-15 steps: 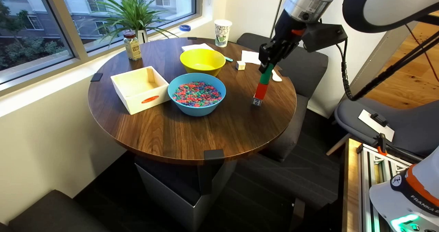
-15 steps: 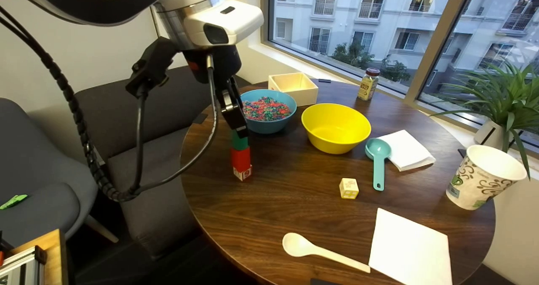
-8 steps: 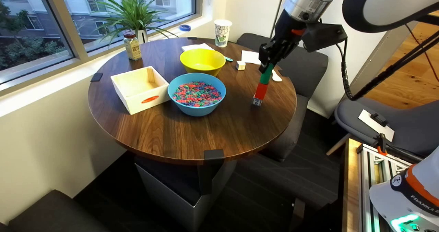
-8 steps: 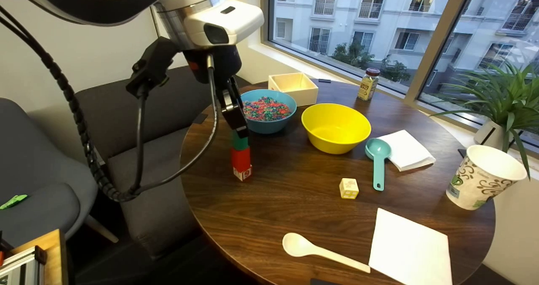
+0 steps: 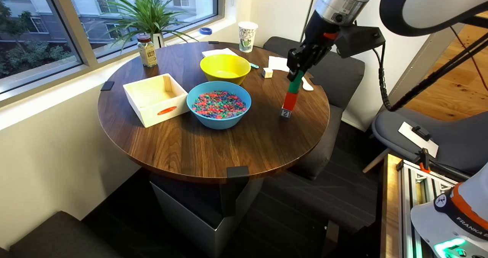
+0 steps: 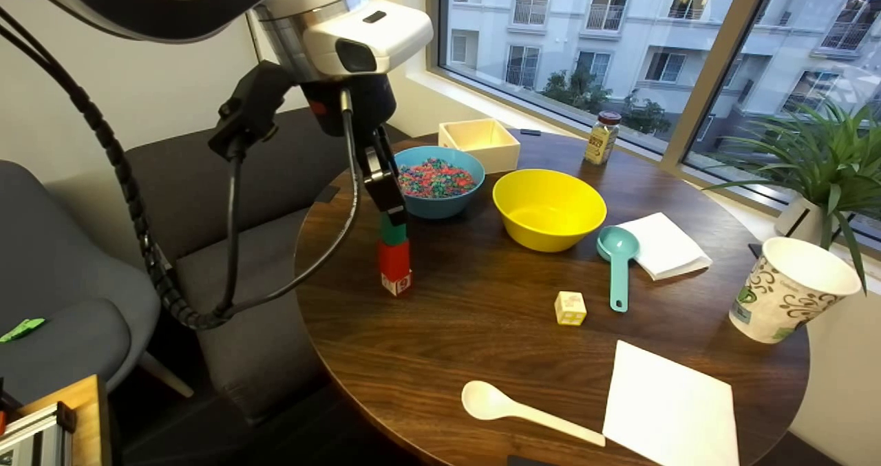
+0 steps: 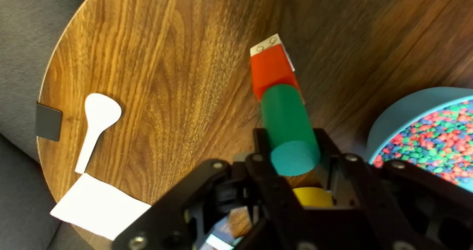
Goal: Put the top most block on the table, then put the orange block on the white block, then put the green block on the orange block
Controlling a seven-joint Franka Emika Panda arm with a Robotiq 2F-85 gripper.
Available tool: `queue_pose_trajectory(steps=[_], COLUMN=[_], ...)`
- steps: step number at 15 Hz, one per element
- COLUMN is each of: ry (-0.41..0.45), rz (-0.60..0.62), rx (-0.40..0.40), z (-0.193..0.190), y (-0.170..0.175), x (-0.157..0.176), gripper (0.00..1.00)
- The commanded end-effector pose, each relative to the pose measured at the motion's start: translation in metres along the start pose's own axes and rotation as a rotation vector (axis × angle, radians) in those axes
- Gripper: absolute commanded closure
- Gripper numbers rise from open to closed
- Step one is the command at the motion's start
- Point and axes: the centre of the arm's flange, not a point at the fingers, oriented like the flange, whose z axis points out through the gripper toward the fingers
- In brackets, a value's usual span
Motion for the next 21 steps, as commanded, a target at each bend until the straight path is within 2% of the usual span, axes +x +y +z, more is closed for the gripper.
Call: queue_pose_trajectory(steps=[1,2,7,13,21], ry=[-0.027,-0.028,-0.028,-0.037,0.080], rz=[-0.020,-0.024,-0.031,-0.031,-0.024], rx=[0.005,0.004,0.002,0.002,0.030], z=[0.004,0.004,0.004,-0.027,-0.113], y=[-0.002,-0.002,-0.003,0.002,-0.003], x=[0.001,0.001,0.002,0.014,0.025], gripper=[0.40,0.38,0.01,0.00,0.00])
